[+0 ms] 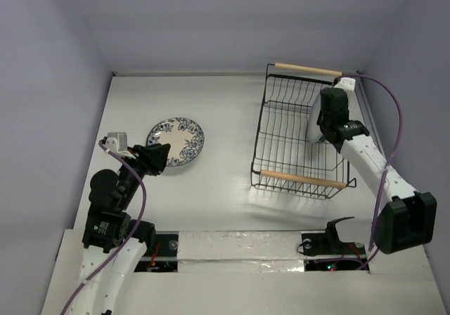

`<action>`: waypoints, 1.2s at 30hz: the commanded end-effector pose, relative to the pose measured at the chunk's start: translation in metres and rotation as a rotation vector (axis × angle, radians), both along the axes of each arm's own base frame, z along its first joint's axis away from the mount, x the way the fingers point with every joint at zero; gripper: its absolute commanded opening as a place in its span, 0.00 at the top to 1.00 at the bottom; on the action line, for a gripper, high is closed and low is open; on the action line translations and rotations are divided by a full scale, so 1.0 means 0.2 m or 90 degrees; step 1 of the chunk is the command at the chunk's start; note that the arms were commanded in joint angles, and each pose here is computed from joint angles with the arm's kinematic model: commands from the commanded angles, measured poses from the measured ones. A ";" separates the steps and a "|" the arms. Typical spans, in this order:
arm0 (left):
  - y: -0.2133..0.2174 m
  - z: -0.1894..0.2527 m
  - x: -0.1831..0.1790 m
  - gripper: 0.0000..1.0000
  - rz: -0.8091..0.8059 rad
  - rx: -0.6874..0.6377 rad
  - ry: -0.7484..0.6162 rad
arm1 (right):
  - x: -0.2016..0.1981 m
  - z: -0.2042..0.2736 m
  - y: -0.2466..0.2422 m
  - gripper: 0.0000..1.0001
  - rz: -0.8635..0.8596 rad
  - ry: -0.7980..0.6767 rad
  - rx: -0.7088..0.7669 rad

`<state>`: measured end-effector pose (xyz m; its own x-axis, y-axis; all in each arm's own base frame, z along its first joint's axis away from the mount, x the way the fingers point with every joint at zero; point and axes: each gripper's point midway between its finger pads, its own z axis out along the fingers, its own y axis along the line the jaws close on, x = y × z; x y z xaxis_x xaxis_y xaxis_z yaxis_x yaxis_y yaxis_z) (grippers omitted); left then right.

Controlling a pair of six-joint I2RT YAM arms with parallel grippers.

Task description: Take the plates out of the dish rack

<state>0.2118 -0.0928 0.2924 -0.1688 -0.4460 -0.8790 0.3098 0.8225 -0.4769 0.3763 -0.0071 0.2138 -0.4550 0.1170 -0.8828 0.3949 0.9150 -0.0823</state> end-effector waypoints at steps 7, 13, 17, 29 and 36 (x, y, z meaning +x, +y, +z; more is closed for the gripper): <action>0.00 0.05 0.01 0.66 -0.004 -0.003 -0.022 | -0.07 0.80 0.03 1.00 0.022 -0.271 0.051; 0.00 0.05 0.01 0.66 -0.002 -0.003 -0.022 | -0.14 1.05 0.24 1.00 0.157 -0.366 0.167; 0.00 0.04 0.01 0.66 -0.003 -0.004 -0.020 | -0.16 1.13 0.43 1.00 0.260 -0.394 0.255; 0.00 0.04 0.02 0.67 0.001 -0.002 -0.017 | -0.14 1.15 1.44 1.00 0.585 -0.348 0.562; 0.04 0.06 0.01 0.67 0.027 -0.003 -0.024 | -0.10 0.91 2.00 1.00 0.650 -0.241 0.670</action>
<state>0.2132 -0.0898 0.2923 -0.1618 -0.4483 -0.8791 0.2965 0.8276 -0.4766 0.3661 0.3534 0.2845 -0.5941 0.3563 -0.7212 -0.3999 0.6470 0.6492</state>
